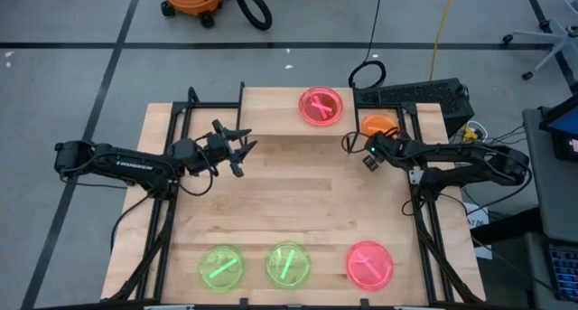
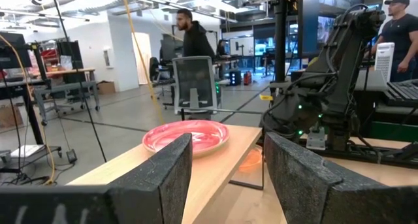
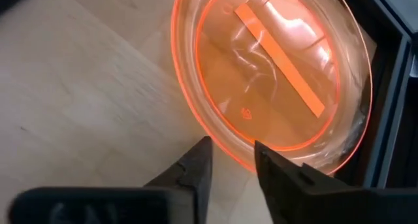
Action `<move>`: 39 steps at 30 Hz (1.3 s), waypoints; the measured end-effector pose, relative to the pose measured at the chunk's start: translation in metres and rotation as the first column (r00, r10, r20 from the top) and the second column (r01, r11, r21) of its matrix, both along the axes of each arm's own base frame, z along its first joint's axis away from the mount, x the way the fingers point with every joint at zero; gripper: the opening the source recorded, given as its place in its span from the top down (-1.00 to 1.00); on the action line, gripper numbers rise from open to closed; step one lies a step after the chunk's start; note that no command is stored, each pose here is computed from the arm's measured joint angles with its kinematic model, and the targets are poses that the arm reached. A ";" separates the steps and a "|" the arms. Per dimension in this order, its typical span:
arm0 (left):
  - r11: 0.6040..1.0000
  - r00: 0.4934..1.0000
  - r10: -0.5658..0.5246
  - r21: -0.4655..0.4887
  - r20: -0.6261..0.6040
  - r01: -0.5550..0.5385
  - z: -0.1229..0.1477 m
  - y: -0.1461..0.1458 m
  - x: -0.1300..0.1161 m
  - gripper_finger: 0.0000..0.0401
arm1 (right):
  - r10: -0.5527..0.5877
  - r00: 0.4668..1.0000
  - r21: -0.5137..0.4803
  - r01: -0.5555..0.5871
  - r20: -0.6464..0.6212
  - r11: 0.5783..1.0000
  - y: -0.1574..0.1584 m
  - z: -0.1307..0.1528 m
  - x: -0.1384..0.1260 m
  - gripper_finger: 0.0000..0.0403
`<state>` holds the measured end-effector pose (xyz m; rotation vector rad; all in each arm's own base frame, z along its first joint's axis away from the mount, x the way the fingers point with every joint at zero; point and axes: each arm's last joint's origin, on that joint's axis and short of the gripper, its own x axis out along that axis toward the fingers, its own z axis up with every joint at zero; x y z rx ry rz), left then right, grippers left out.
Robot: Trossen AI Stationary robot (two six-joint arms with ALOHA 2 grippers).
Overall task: Place and stack plates onto a shelf
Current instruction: Put the orange plate on the shelf
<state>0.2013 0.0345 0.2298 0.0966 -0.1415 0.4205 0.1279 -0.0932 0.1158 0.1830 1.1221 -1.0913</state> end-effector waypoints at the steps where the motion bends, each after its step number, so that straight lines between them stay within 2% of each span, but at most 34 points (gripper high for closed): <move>1: 1.000 1.000 0.000 -0.002 0.001 0.000 0.000 0.000 0.000 0.01 | -0.002 1.000 0.000 0.002 0.000 1.000 0.000 0.000 0.000 0.61; 6: 1.000 1.000 -0.001 -0.007 0.003 0.001 0.000 0.000 0.000 0.01 | 0.004 1.000 0.006 -0.004 0.000 1.000 0.000 0.000 0.000 0.94; 10: 1.000 1.000 -0.001 -0.007 0.003 0.001 0.000 0.000 0.000 0.01 | 0.022 1.000 0.019 -0.022 0.006 1.000 0.000 0.000 0.001 0.99; 22: 1.000 1.000 0.000 -0.001 0.000 0.000 0.000 0.000 0.000 0.01 | 0.073 0.978 0.126 -0.099 0.194 0.987 0.002 0.030 0.018 1.00; 29: 1.000 1.000 0.000 -0.002 -0.001 0.000 0.000 0.000 0.000 0.01 | 0.108 0.972 0.152 -0.142 0.210 0.978 0.015 0.046 0.019 1.00; 33: 1.000 1.000 0.000 -0.003 0.000 0.000 0.000 0.000 0.000 0.01 | 0.148 0.968 0.116 -0.174 0.202 0.978 0.019 0.050 0.022 1.00; 36: 1.000 1.000 0.000 -0.005 0.000 0.000 0.000 0.000 0.000 0.01 | 0.209 0.965 0.097 -0.226 0.159 0.969 0.021 0.045 0.023 0.96; 39: 1.000 1.000 -0.001 -0.009 0.002 0.001 0.000 0.000 0.000 0.01 | 0.256 0.959 0.099 -0.268 0.122 0.958 0.023 0.032 0.021 0.83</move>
